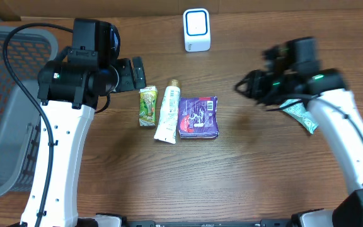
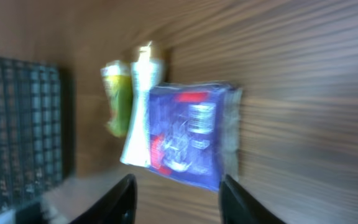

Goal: Scan the item barcode
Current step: 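Reach the right gripper to the purple bag and grasp it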

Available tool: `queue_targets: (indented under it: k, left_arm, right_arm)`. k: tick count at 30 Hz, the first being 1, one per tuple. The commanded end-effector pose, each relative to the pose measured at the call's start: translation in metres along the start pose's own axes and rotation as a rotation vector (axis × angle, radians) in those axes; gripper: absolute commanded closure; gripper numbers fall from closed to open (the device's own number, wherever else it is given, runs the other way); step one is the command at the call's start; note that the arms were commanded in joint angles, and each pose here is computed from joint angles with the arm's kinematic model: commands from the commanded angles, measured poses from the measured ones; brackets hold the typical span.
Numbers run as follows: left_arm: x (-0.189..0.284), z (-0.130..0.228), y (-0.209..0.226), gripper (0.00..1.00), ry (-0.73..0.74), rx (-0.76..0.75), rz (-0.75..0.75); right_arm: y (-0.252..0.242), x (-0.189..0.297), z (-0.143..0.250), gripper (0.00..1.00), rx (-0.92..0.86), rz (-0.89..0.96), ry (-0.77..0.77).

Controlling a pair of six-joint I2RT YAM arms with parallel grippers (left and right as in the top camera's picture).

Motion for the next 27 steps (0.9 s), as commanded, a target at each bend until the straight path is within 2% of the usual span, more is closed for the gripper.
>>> queue_targets:
  k: [1,3,7,11,16,27]
  left_arm:
    - [0.003,-0.005,0.001,0.00,-0.019,0.011,-0.008]
    - [0.003,-0.005,0.001,0.00,-0.019,0.010,-0.008]
    - [0.003,-0.005,0.001,0.01,-0.019,0.011,-0.008]
    - [0.003,-0.005,0.001,0.00,-0.019,0.010,-0.008]
    - [0.003,-0.005,0.001,0.00,-0.019,0.011,-0.008]
    - [0.003,-0.005,0.001,0.01,-0.019,0.011,-0.008]
  right_arm:
    - [0.024,-0.039,0.024,0.67,-0.039,-0.011,0.023]
    - [0.046,-0.063,0.035,0.76,-0.004,-0.059,0.003]
    - [0.078,-0.102,0.057,0.85,0.053,-0.106,-0.016]
    - [0.096,-0.133,0.072,0.87,0.107,-0.152,0.012]
    - [0.083,-0.163,0.087,0.89,0.097,-0.115,0.088]
    - [0.084,-0.173,0.105,0.90,0.109,-0.038,0.102]
Point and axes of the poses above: each gripper's point midway between its finger pads, its own x axis back along the fingers, its own y axis along the line the jaws close on, z = x × y, the point moved 6 cm from there along x, back along the fingers, and after that the axes turned 5 degrees about x, right-handed, at the moved point
